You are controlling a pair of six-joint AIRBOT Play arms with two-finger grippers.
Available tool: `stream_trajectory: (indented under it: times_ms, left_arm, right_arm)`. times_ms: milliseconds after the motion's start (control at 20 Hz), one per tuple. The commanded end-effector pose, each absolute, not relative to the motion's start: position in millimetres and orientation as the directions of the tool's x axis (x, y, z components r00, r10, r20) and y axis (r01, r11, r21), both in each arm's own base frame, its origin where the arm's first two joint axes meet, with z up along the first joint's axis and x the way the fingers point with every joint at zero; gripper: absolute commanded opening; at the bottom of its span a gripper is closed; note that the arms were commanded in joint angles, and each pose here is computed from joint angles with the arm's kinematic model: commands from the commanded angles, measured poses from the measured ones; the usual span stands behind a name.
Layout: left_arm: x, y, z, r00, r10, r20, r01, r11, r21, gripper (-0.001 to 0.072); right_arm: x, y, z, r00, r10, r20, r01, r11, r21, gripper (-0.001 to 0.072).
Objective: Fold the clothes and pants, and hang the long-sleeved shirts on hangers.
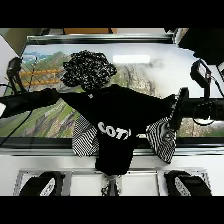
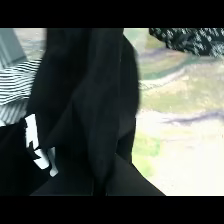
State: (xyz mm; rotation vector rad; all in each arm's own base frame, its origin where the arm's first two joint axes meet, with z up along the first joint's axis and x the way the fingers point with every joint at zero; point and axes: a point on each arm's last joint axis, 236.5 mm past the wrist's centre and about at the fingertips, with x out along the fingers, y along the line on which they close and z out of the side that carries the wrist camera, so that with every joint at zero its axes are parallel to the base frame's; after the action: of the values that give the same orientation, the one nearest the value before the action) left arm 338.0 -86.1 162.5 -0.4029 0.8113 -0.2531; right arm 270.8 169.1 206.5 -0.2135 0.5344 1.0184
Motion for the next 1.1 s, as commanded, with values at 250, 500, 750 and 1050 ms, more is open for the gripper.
stream_trajectory:
  times_ms: [250,500,750,1050]
  left_arm:
    - [241.0,-93.4,243.8,0.767,-0.396,-0.505,0.174,0.886,-0.43,0.0011]
    - [211.0,-112.5,269.7,0.777,-0.477,-0.412,0.26,0.838,-0.48,0.0011]
    - [229.9,-113.7,283.0,0.779,-0.482,-0.401,0.261,0.831,-0.492,0.0555]
    - [270.0,-114.4,321.1,0.778,-0.486,-0.399,0.283,0.837,-0.468,0.0483]
  right_arm:
    - [326.0,187.6,226.0,0.507,0.833,-0.22,-0.797,0.551,0.247,0.0011]
    - [334.0,190.7,288.8,0.53,0.847,0.042,-0.821,0.501,0.273,0.0011]
    - [325.6,191.4,326.9,0.521,0.847,0.106,-0.844,0.492,0.215,0.0011]
    - [333.4,171.1,377.2,0.601,0.784,0.156,-0.799,0.595,0.092,0.0011]
